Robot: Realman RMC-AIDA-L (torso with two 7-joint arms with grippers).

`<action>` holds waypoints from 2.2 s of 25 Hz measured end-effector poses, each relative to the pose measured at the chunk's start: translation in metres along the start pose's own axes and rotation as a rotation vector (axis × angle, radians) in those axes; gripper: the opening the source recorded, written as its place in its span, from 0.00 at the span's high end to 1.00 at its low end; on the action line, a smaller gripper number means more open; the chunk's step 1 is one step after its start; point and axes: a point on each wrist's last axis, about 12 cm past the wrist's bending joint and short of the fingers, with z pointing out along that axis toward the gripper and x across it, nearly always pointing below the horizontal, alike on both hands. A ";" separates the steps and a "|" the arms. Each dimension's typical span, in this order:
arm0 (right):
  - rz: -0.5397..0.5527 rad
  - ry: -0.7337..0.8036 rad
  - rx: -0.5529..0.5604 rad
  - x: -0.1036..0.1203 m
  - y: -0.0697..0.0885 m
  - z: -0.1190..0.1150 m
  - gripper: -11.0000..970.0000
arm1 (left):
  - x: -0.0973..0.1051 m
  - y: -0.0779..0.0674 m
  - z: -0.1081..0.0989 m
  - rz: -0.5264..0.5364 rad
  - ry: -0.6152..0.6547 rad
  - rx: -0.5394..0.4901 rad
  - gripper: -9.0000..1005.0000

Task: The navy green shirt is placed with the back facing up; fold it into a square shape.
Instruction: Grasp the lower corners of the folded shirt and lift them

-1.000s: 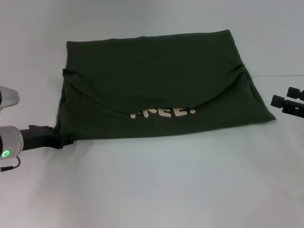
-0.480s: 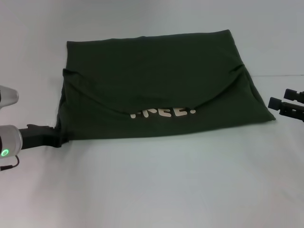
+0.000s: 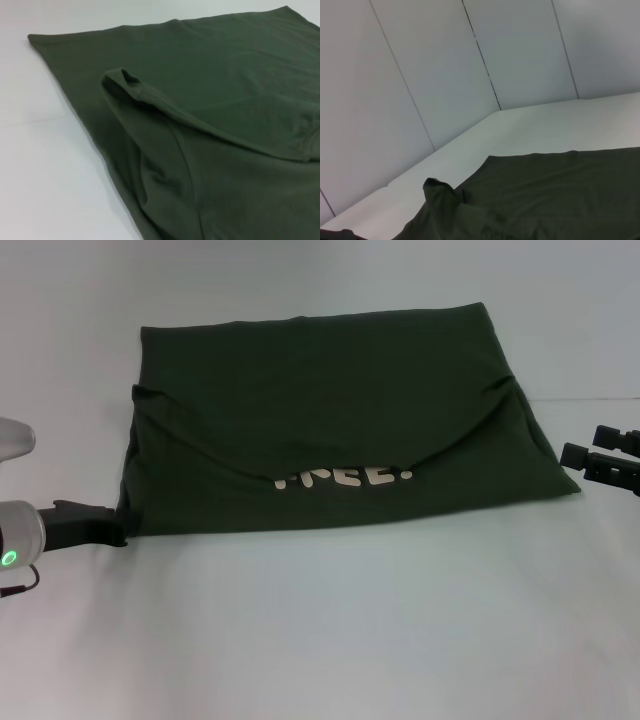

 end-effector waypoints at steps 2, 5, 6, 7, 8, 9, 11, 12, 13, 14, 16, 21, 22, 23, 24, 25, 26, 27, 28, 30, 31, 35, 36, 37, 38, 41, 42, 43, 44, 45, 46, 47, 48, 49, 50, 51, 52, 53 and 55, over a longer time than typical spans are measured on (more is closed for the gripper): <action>0.000 0.000 0.000 0.000 0.000 0.000 0.03 | 0.000 0.000 0.000 0.000 0.000 0.002 0.98; 0.001 0.000 0.001 0.000 0.000 0.000 0.03 | -0.001 -0.001 0.000 0.001 0.000 0.004 0.99; 0.003 0.000 0.001 0.000 0.000 0.000 0.03 | -0.001 -0.001 0.001 0.002 -0.001 0.005 0.99; 0.005 0.000 0.001 0.000 0.000 0.000 0.03 | -0.002 -0.001 0.001 0.003 -0.002 0.006 0.99; 0.008 0.000 0.001 0.000 0.000 0.000 0.03 | -0.002 -0.002 0.001 0.003 -0.002 0.008 0.99; 0.012 0.000 0.002 0.000 0.000 0.000 0.03 | -0.003 -0.002 0.001 0.004 -0.002 0.011 0.99; 0.025 0.000 0.004 -0.001 -0.001 0.000 0.03 | -0.003 -0.002 0.001 0.004 -0.002 0.012 0.99; 0.035 -0.001 0.007 -0.001 -0.001 0.000 0.03 | -0.004 -0.002 0.001 0.004 -0.002 0.013 0.99; 0.044 -0.001 0.015 -0.003 -0.002 0.000 0.03 | -0.004 -0.002 0.001 0.004 -0.003 0.013 0.99; 0.054 0.000 0.023 -0.005 -0.004 0.000 0.04 | -0.004 -0.001 0.000 0.001 -0.003 0.012 0.99; 0.072 0.005 0.039 -0.009 -0.006 -0.001 0.04 | -0.006 0.001 -0.001 -0.007 -0.004 0.006 0.99; 0.095 0.015 0.060 -0.013 -0.009 -0.001 0.04 | -0.010 0.006 -0.009 -0.017 -0.007 0.021 0.99; 0.099 0.017 0.065 -0.013 -0.010 -0.001 0.04 | -0.011 0.006 -0.010 -0.019 -0.008 0.024 0.99; 0.104 0.022 0.071 -0.013 -0.010 0.000 0.04 | -0.011 0.007 -0.011 -0.021 -0.008 0.024 0.99; 0.106 0.027 0.075 -0.013 -0.011 0.001 0.04 | -0.011 0.008 -0.011 -0.023 -0.009 0.023 0.99; 0.108 0.032 0.078 -0.013 -0.011 0.002 0.04 | -0.011 0.008 -0.012 -0.024 -0.008 0.023 0.99; 0.110 0.038 0.079 -0.013 -0.011 0.002 0.04 | -0.012 0.009 -0.012 -0.026 -0.007 0.023 0.99; 0.112 0.044 0.077 -0.014 -0.011 0.003 0.04 | -0.012 0.010 -0.013 -0.029 -0.001 0.021 0.99; 0.114 0.050 0.075 -0.014 -0.011 0.004 0.04 | -0.012 0.011 -0.014 -0.031 0.004 0.018 0.99; 0.126 0.063 0.079 -0.016 -0.012 0.006 0.04 | -0.012 0.012 -0.015 -0.035 0.017 0.017 0.99; 0.132 0.068 0.082 -0.017 -0.012 0.007 0.04 | -0.012 0.013 -0.015 -0.036 0.021 0.018 0.99; 0.167 0.111 0.113 -0.024 -0.017 0.011 0.05 | -0.013 0.013 -0.016 -0.038 0.020 0.023 0.99; 0.181 0.129 0.121 -0.027 -0.019 0.012 0.05 | -0.013 0.013 -0.016 -0.039 0.020 0.025 0.99; 0.198 0.147 0.131 -0.030 -0.021 0.013 0.05 | -0.013 0.012 -0.016 -0.040 0.020 0.029 0.99; 0.221 0.171 0.146 -0.034 -0.023 0.014 0.05 | -0.013 0.012 -0.016 -0.044 0.021 0.034 0.99; 0.285 0.235 0.207 -0.046 -0.030 0.019 0.05 | -0.014 0.012 -0.017 -0.056 0.019 0.036 0.99; 0.303 0.255 0.224 -0.051 -0.032 0.021 0.05 | -0.014 0.013 -0.017 -0.058 0.018 0.035 0.99; 0.318 0.280 0.245 -0.055 -0.034 0.023 0.05 | -0.014 0.013 -0.017 -0.059 0.017 0.035 0.99; 0.331 0.305 0.265 -0.058 -0.035 0.026 0.05 | -0.014 0.013 -0.018 -0.060 0.016 0.034 0.99; 0.338 0.331 0.277 -0.060 -0.035 0.029 0.05 | -0.015 0.013 -0.018 -0.060 0.016 0.035 0.99; 0.337 0.359 0.292 -0.063 -0.034 0.033 0.05 | -0.015 0.013 -0.018 -0.061 0.016 0.036 0.99; 0.333 0.389 0.309 -0.064 -0.034 0.037 0.05 | -0.015 0.013 -0.017 -0.062 0.017 0.037 0.99; 0.326 0.415 0.325 -0.065 -0.034 0.041 0.05 | -0.015 0.012 -0.017 -0.062 0.017 0.037 0.99; 0.314 0.435 0.338 -0.066 -0.034 0.044 0.05 | -0.016 0.012 -0.017 -0.063 0.017 0.037 0.99; 0.300 0.459 0.350 -0.065 -0.033 0.050 0.06 | -0.016 0.012 -0.017 -0.063 0.017 0.037 0.99; 0.288 0.471 0.354 -0.065 -0.032 0.054 0.06 | -0.015 0.012 -0.017 -0.065 0.017 0.039 0.99; 0.273 0.481 0.361 -0.064 -0.031 0.058 0.06 | -0.015 0.012 -0.017 -0.065 0.017 0.039 0.99; 0.261 0.491 0.364 -0.062 -0.029 0.062 0.06 | -0.016 0.012 -0.017 -0.064 0.018 0.040 0.99; 0.233 0.498 0.376 -0.058 -0.027 0.070 0.06 | -0.016 0.011 -0.016 -0.062 0.020 0.045 0.99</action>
